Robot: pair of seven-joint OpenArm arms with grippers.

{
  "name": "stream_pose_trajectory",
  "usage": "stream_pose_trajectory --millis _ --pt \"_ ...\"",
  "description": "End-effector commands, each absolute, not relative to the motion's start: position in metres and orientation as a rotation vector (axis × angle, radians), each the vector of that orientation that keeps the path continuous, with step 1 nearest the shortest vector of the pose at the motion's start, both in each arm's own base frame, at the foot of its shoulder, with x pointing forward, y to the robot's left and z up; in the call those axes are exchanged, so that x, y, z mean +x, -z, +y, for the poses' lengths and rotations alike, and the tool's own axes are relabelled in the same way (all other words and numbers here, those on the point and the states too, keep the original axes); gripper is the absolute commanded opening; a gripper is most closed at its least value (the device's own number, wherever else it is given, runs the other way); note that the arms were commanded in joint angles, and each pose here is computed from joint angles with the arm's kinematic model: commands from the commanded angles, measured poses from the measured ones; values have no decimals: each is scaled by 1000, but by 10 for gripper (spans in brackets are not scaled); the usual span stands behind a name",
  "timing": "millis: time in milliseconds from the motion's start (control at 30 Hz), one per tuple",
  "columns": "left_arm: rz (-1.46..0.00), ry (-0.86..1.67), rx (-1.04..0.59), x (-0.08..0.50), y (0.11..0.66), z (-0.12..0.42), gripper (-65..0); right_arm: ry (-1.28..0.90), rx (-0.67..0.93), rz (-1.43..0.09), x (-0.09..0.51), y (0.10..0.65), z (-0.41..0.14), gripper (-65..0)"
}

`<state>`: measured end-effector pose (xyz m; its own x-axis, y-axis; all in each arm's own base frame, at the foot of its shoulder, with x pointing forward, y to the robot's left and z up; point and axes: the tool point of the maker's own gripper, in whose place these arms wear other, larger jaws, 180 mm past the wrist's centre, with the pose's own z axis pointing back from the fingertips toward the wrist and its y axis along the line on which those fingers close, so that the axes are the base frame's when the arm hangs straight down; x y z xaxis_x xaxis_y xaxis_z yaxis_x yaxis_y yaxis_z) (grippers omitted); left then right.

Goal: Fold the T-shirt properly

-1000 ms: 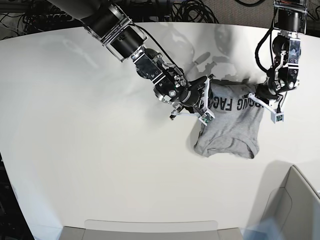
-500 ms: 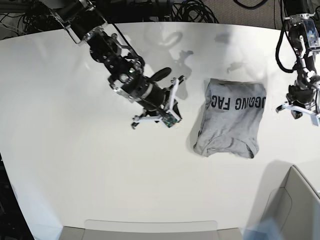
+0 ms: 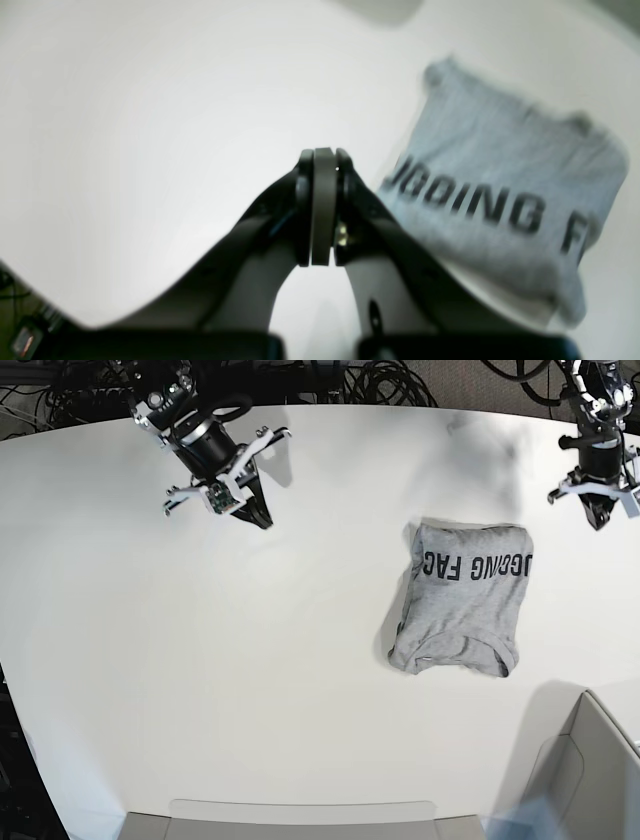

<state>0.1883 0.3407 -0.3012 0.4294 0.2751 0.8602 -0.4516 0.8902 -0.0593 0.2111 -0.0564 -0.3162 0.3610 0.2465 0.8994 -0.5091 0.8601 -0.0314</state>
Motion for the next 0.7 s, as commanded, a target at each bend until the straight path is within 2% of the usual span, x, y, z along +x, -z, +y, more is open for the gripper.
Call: stream_pose_trajectory --millis 0,200,467,667 --pt "-1056 -428 241 181 289 350 -650 -472 307 -1154 203 305 -55 -650" --pt "-889 -411 278 126 315 351 -650 -374 264 -1039 140 329 -91 -650" --pt "-652 -412 300 46 342 343 -650 -322 228 -773 53 359 -117 -650" --pt "-403 -509 260 -15 373 326 -650 -296 207 -545 -17 406 -136 -650"
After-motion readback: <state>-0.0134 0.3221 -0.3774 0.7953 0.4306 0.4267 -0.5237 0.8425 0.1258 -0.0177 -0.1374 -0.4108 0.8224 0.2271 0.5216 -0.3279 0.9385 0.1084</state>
